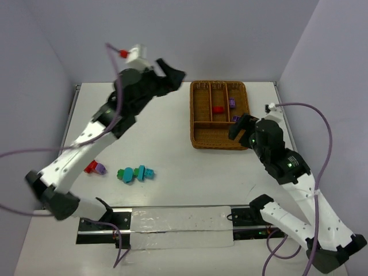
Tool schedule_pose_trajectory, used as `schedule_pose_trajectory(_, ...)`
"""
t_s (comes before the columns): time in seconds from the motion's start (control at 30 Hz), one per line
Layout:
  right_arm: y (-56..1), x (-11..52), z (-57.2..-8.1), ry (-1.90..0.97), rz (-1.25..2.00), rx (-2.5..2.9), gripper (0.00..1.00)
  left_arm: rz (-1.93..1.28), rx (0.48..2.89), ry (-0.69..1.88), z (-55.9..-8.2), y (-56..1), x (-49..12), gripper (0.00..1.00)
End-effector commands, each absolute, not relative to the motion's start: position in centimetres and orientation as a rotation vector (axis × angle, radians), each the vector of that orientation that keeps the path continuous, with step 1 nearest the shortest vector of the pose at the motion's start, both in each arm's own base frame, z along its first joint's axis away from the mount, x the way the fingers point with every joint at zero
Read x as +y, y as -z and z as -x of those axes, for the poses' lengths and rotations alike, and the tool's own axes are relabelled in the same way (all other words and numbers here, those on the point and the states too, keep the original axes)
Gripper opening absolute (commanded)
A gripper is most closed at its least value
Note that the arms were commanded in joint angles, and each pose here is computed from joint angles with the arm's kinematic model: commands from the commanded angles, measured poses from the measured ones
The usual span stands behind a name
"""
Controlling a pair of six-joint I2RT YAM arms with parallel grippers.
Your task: Sort the legos into containers by color
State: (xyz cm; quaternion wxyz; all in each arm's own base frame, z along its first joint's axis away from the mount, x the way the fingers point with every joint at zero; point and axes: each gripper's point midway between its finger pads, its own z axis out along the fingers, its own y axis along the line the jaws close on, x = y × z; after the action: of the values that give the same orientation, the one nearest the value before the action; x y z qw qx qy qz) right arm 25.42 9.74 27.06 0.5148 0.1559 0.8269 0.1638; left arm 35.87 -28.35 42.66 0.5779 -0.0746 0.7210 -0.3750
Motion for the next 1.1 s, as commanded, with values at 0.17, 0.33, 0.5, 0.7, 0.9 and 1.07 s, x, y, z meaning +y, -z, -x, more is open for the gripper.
schedule_pose_trajectory(0.17,-22.7,28.5,-22.4,-0.607,0.328,2.177,0.88,0.769,2.022,0.106,-28.2,-26.9,-6.1,0.89)
schedule_pose_trajectory(0.33,-18.7,36.8,-19.5,-0.523,0.728,2.197,0.89,0.931,2.067,-0.081,-23.6,-23.8,-1.8,0.89)
schedule_pose_trajectory(0.5,-13.5,42.1,-18.5,-0.441,1.005,2.179,0.93,0.950,2.067,-0.056,-23.3,-23.2,-1.8,0.89)
schedule_pose_trajectory(0.7,-9.1,44.1,-19.9,-0.339,1.119,2.164,0.95,0.925,2.046,-0.041,-23.7,-23.9,-1.8,0.89)
schedule_pose_trajectory(0.9,-6.6,45.3,-20.5,-0.357,1.155,2.167,0.93,0.906,2.036,-0.018,-23.9,-24.1,-2.0,0.89)
schedule_pose_trajectory(1.07,-6.0,45.8,-21.2,-0.401,1.133,2.183,0.83,0.901,2.041,-0.013,-23.7,-23.6,-2.0,0.89)
